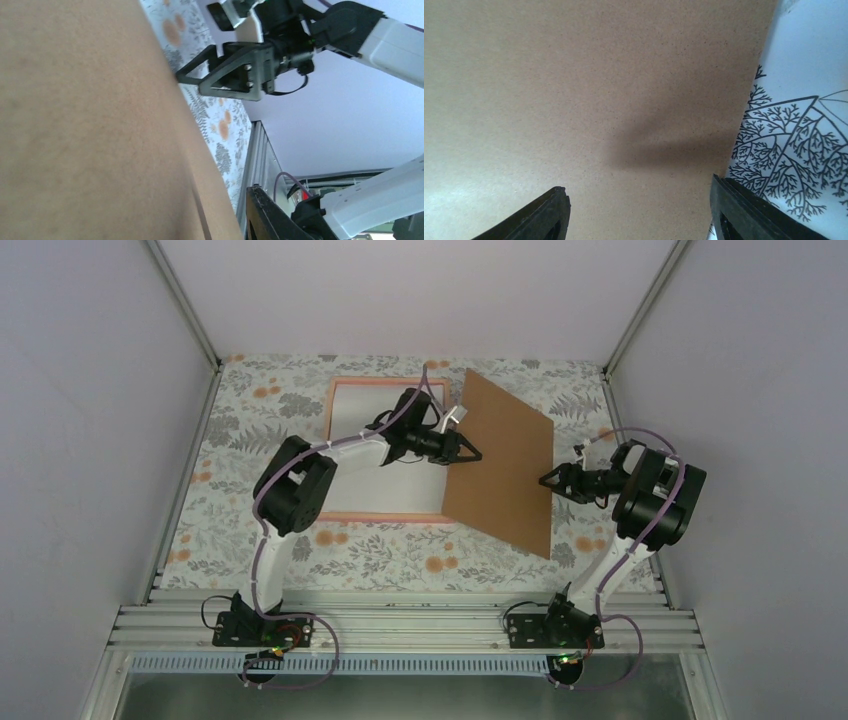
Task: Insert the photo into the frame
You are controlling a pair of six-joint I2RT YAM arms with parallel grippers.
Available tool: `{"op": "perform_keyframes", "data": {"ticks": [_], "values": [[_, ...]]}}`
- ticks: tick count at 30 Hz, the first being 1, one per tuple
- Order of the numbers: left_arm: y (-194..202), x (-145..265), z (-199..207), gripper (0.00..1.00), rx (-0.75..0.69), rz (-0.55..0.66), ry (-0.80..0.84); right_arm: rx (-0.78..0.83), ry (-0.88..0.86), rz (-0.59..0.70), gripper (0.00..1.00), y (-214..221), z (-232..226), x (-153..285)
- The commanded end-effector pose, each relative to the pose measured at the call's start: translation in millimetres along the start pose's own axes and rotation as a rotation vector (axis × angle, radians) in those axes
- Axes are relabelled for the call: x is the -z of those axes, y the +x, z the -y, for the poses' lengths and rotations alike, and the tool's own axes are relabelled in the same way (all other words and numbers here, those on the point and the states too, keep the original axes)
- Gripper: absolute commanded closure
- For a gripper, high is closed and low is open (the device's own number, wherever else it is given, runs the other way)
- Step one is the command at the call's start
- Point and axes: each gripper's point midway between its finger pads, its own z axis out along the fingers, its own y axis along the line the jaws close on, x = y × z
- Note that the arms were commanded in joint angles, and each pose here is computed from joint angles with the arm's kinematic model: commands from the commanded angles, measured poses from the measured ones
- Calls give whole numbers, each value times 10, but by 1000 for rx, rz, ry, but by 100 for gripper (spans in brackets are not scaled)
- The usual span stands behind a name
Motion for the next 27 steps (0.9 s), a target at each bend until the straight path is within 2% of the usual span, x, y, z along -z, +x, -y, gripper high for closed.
{"op": "perform_keyframes", "data": {"ticks": [1, 5, 8, 10, 15, 19, 21, 23, 27], "values": [[-169, -61, 326, 70, -88, 8, 63, -78, 93, -164, 29, 404, 257, -245], [-244, 2, 100, 84, -60, 35, -52, -57, 107, -154, 28, 343, 227, -180], [-380, 117, 225, 95, -134, 58, -96, -19, 123, -114, 27, 202, 170, -61], [-496, 206, 422, 97, -217, 77, -114, 23, 114, -51, 24, 28, 65, 87], [-803, 510, 1099, 98, -482, 138, -152, 139, 87, 158, 16, -458, -258, 677], [-942, 768, 1607, 98, -688, 166, -196, 215, 111, 343, 10, -775, -472, 1360], [-1005, 913, 1813, 98, -791, 189, -243, 229, 125, 438, 1, -855, -537, 1734], [-1075, 1078, 2019, 98, -914, 213, -299, 254, 148, 510, 0, -906, -601, 2025], [-1095, 1422, 2330, 98, -1269, 223, -448, 314, 221, 584, 0, -1001, -752, 2338]]}}
